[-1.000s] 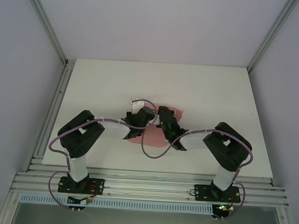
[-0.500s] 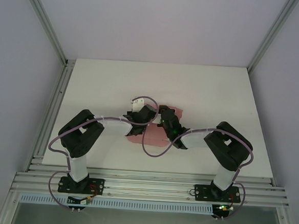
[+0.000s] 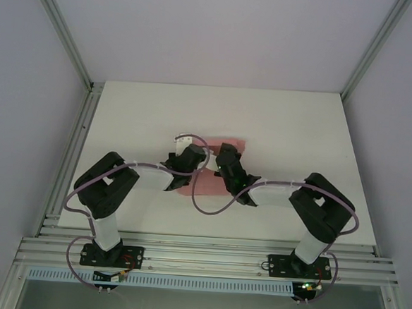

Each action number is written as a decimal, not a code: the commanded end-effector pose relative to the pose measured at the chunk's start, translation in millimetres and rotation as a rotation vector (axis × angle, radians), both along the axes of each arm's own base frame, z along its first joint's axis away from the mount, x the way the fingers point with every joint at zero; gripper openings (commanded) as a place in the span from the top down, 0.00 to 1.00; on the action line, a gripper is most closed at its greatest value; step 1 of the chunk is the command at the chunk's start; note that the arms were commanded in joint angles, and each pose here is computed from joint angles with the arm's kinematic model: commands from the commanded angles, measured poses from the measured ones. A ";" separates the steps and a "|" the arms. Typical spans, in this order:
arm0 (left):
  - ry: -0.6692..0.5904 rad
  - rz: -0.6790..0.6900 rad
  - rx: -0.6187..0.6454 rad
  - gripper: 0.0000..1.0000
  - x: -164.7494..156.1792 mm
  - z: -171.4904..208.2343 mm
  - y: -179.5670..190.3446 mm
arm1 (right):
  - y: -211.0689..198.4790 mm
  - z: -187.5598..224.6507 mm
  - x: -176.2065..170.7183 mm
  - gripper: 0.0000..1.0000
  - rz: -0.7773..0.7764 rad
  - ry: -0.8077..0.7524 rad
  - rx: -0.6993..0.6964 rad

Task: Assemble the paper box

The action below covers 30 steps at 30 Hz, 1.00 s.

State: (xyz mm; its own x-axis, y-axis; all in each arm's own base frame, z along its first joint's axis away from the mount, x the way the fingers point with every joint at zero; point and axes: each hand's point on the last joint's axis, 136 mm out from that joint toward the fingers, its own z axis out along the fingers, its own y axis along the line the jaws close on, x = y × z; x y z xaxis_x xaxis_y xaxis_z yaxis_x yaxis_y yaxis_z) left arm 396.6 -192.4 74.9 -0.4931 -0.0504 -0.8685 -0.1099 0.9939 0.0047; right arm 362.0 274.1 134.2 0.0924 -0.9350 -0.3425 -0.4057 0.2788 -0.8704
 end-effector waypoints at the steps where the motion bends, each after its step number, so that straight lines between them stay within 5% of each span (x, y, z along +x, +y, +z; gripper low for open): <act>1: -0.060 -0.064 -0.065 1.00 0.4 20.5 -4.8 | 2.1 83.4 6.1 0.40 -0.050 -0.075 0.275; 3: -0.070 -0.080 -0.109 1.00 -2.9 28.1 -7.2 | -2.8 103.8 -0.2 0.29 -0.041 -0.063 0.348; 4: -0.078 -0.093 -0.126 1.00 -3.9 32.8 -8.6 | -6.7 114.2 -5.4 0.03 -0.036 -0.049 0.392; 5: -0.089 -0.099 -0.138 1.00 -4.8 36.7 -9.0 | -12.1 124.6 -9.7 0.00 -0.038 -0.043 0.439; 14: -0.183 -0.288 -0.428 1.00 -20.9 80.6 -30.7 | -77.6 179.4 -52.5 0.00 -0.167 0.268 0.966; 21: -0.200 -0.403 -0.467 1.00 -35.7 89.8 -40.2 | -90.5 168.2 -61.4 0.00 -0.263 0.425 0.918; 30: -0.205 -0.433 -0.469 1.00 -40.7 89.7 -41.7 | -59.2 138.4 -67.1 0.00 -0.192 0.642 0.828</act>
